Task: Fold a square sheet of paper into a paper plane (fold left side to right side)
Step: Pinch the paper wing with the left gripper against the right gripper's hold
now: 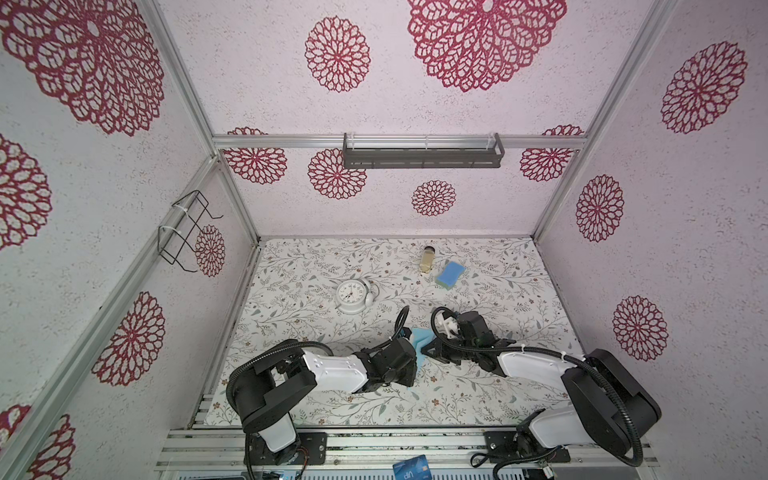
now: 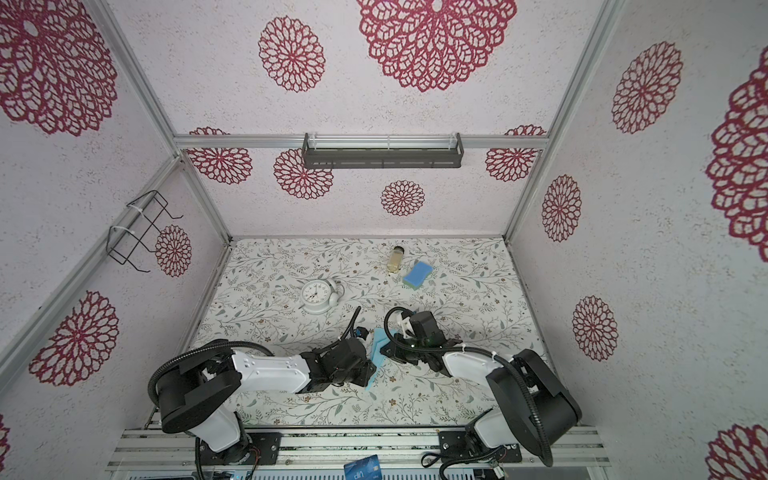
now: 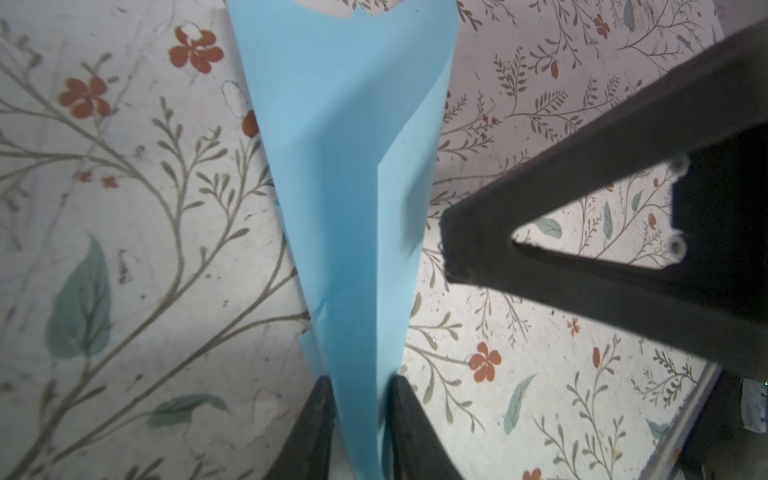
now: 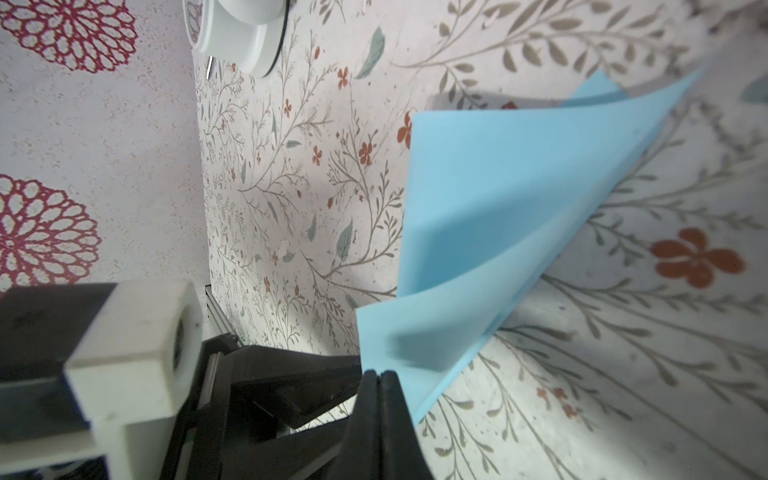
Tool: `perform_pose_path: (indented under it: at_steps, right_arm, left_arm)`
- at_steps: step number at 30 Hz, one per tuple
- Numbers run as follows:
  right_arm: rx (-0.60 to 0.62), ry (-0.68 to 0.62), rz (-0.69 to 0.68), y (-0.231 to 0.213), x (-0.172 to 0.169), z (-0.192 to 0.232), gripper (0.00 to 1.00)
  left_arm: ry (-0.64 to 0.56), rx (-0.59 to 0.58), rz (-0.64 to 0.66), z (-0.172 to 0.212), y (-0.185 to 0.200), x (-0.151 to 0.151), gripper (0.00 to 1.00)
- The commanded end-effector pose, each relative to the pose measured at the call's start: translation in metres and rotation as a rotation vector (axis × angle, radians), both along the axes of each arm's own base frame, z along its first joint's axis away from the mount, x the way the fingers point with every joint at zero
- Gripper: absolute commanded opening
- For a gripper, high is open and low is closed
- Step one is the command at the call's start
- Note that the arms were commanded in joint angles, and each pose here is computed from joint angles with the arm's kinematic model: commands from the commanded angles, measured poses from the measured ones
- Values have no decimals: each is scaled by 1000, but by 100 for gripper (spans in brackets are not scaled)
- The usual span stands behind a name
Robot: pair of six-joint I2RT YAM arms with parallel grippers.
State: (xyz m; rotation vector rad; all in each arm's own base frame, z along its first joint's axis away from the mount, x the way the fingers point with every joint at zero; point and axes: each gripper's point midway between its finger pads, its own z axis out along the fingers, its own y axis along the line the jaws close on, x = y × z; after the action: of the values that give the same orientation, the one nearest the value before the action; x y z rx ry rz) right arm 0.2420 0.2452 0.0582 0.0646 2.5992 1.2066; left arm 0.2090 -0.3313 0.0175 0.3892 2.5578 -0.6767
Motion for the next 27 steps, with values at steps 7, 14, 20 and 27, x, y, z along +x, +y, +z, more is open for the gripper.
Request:
perform_pose_path:
  at_steps: [7, 14, 20, 27]
  right_arm:
    - [-9, -6, 64, 11, -7, -10, 0]
    - [-13, 1, 77, 17, -7, -15, 0]
    - [-27, 12, 84, 18, -9, -21, 0]
    - [-57, 35, 71, 11, -13, -35, 0]
  left_arm:
    - [87, 94, 2, -31, 22, -16, 26]
    - [93, 92, -1, -32, 23, -16, 25]
    - [94, 86, -4, -32, 22, -17, 24]
    - [90, 81, -1, -30, 22, -15, 25]
